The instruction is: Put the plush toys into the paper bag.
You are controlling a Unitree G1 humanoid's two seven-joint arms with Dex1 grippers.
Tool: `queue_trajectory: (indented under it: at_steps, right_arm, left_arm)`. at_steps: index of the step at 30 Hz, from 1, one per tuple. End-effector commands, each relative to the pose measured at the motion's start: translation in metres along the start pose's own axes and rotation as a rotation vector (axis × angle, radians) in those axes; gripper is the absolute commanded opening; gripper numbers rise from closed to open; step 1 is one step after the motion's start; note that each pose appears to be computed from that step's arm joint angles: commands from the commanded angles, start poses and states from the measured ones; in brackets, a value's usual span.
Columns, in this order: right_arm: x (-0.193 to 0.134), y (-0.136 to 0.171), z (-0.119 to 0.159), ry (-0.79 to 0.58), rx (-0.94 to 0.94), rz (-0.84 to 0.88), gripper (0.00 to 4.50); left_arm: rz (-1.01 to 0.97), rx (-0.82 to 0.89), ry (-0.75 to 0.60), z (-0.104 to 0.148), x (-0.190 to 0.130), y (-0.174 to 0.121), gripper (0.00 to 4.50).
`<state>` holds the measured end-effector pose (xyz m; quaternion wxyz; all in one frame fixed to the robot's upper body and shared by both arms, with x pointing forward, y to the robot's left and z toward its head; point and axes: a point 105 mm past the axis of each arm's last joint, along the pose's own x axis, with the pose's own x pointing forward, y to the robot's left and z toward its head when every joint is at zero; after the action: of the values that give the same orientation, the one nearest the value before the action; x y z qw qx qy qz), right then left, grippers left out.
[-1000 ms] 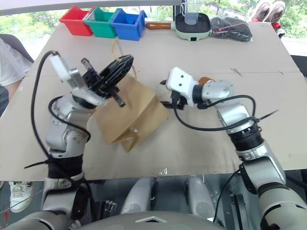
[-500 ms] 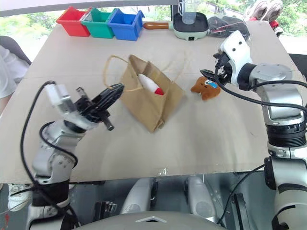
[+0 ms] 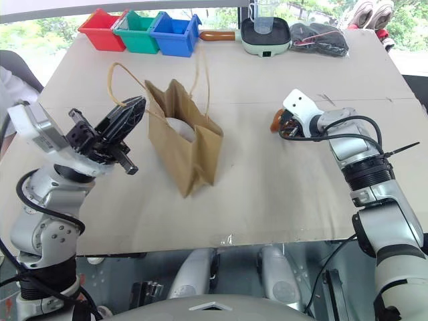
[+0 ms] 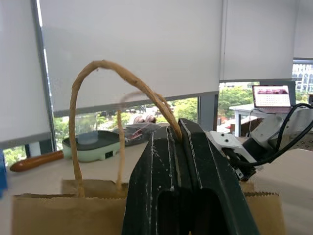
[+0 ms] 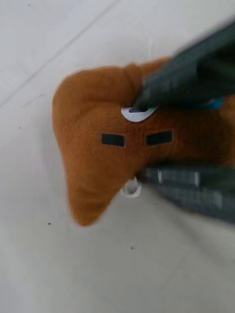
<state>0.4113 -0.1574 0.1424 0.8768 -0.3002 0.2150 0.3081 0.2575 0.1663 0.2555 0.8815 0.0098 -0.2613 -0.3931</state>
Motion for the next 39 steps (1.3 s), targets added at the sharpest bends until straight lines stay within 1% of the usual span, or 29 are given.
queue_trajectory:
  at_steps: [1, 3, 5, 7, 9, 11, 12, 14, 17, 19, 21, 22, 25, 30, 32, 35, 37, 38, 39]
  right_arm:
    - [-0.024, -0.01, 0.02, -0.147, 0.071, -0.026, 0.03]
    - [-0.05, -0.015, 0.053, -0.341, 0.148, -0.04, 0.03]
    - [-0.073, -0.018, 0.08, -0.496, 0.203, -0.045, 0.03]
    - [-0.09, -0.019, 0.103, -0.6, 0.271, -0.052, 0.03]
    - [-0.109, -0.019, 0.133, -0.743, 0.333, -0.035, 0.03]
    - [-0.119, -0.014, 0.158, -0.857, 0.413, 0.025, 0.03]
    - [-0.118, -0.004, 0.169, -0.892, 0.447, 0.08, 0.03]
    - [-0.109, 0.017, 0.178, -0.893, 0.459, 0.161, 0.03]
    - [-0.083, 0.051, 0.175, -0.833, 0.455, 0.264, 0.03]
    - [-0.063, 0.09, 0.17, -0.799, 0.476, 0.426, 0.03]
    - [-0.05, 0.129, 0.161, -0.757, 0.433, 0.577, 0.03]
    - [-0.043, 0.143, 0.155, -0.724, 0.426, 0.63, 0.03]
    - [-0.02, 0.163, 0.145, -0.676, 0.399, 0.678, 0.03]
    - [-0.003, 0.177, 0.142, -0.634, 0.335, 0.726, 0.03]
    - [0.007, 0.194, 0.136, -0.596, 0.172, 0.766, 0.03]
    - [0.014, 0.202, 0.13, -0.585, 0.001, 0.774, 0.03]
    - [0.013, 0.208, 0.126, -0.593, -0.105, 0.819, 0.64]
    - [0.012, 0.209, 0.125, -0.596, -0.123, 0.836, 0.84]
    - [0.012, 0.205, 0.125, -0.606, -0.149, 0.814, 1.29]
  left_arm:
    - [-0.049, 0.008, -0.011, 0.006, 0.003, 0.002, 0.0]
    - [-0.079, -0.017, 0.001, 0.001, 0.004, -0.001, 0.0]
    - [-0.092, -0.035, 0.006, -0.002, 0.005, -0.003, 0.0]
    - [-0.096, -0.037, 0.008, -0.004, 0.006, -0.003, 0.0]
    - [-0.101, -0.04, 0.011, -0.007, 0.008, -0.002, 0.0]
    - [-0.11, -0.046, 0.009, -0.008, 0.01, -0.001, 0.0]
    - [-0.114, -0.047, 0.007, -0.009, 0.011, -0.001, 0.0]
    - [-0.119, -0.049, 0.002, -0.009, 0.013, -0.001, 0.0]
    - [-0.12, -0.048, -0.011, -0.008, 0.017, 0.001, 0.0]
    - [-0.104, -0.046, -0.024, -0.008, 0.019, 0.003, 0.0]
    - [-0.069, -0.048, -0.034, -0.009, 0.02, 0.007, 0.0]
    - [-0.043, -0.056, -0.041, -0.012, 0.02, 0.009, 0.0]
    - [0.031, -0.066, -0.056, -0.02, 0.018, 0.01, 0.0]
    - [0.133, -0.141, -0.132, -0.02, 0.016, 0.007, 0.0]
    - [0.147, -0.16, -0.13, -0.023, 0.016, 0.001, 0.0]
    - [0.151, -0.163, -0.12, -0.026, 0.016, -0.001, 0.0]
    - [0.148, -0.159, -0.117, -0.026, 0.016, -0.001, 0.0]
    - [0.147, -0.158, -0.117, -0.026, 0.016, -0.001, 0.0]
    - [0.147, -0.152, -0.117, -0.025, 0.015, 0.0, 0.0]
